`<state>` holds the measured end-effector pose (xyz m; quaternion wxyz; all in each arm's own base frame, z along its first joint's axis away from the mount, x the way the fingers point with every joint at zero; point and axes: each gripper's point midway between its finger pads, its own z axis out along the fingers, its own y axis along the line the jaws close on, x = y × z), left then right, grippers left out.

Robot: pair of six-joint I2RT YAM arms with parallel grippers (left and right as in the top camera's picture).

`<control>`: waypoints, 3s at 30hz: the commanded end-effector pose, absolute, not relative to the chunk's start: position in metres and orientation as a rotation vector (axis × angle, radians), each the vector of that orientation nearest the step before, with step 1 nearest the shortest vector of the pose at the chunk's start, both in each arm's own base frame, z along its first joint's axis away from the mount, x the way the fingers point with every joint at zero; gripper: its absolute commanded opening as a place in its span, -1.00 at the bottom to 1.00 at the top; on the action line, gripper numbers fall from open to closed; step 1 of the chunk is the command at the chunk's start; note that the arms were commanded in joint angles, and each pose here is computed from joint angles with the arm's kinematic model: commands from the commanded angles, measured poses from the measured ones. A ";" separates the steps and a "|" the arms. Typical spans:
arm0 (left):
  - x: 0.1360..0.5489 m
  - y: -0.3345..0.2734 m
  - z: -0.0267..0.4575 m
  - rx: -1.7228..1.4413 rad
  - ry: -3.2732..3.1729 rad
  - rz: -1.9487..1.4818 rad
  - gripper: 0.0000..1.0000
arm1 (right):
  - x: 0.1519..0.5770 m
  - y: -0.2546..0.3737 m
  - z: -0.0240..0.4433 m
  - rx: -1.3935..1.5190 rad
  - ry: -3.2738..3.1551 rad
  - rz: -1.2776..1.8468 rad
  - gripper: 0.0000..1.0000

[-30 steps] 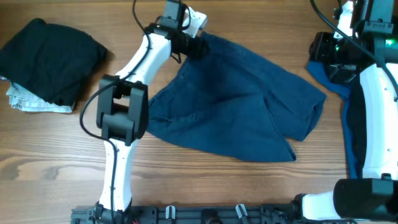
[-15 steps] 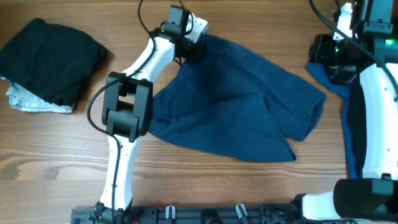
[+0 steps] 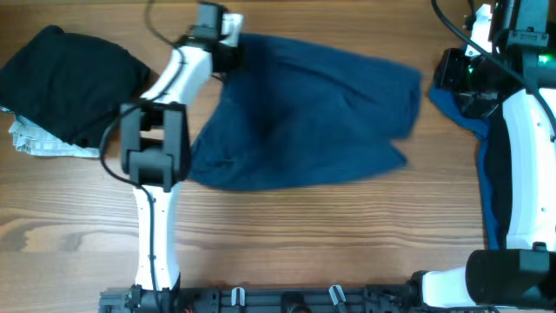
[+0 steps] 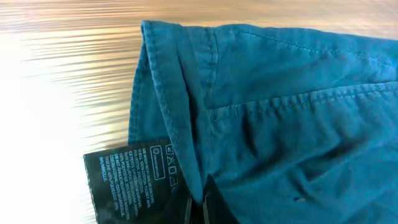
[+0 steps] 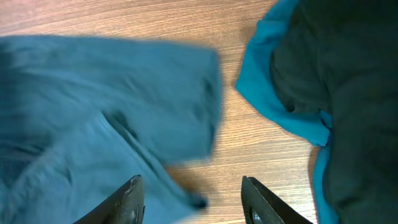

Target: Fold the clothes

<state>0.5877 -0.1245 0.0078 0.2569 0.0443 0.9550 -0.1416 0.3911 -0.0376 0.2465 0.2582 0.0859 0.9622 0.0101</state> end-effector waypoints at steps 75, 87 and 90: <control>0.493 -0.081 0.150 -0.203 2.759 -0.532 0.99 | 0.236 0.067 0.040 -0.241 3.587 0.006 -0.38; 0.474 -0.081 0.143 -0.226 2.841 -0.529 1.00 | 0.324 0.091 0.101 0.089 3.014 0.287 -0.15; 0.473 -0.081 0.143 -0.229 2.848 -0.529 1.00 | 0.328 0.081 0.075 0.193 2.982 0.327 -0.17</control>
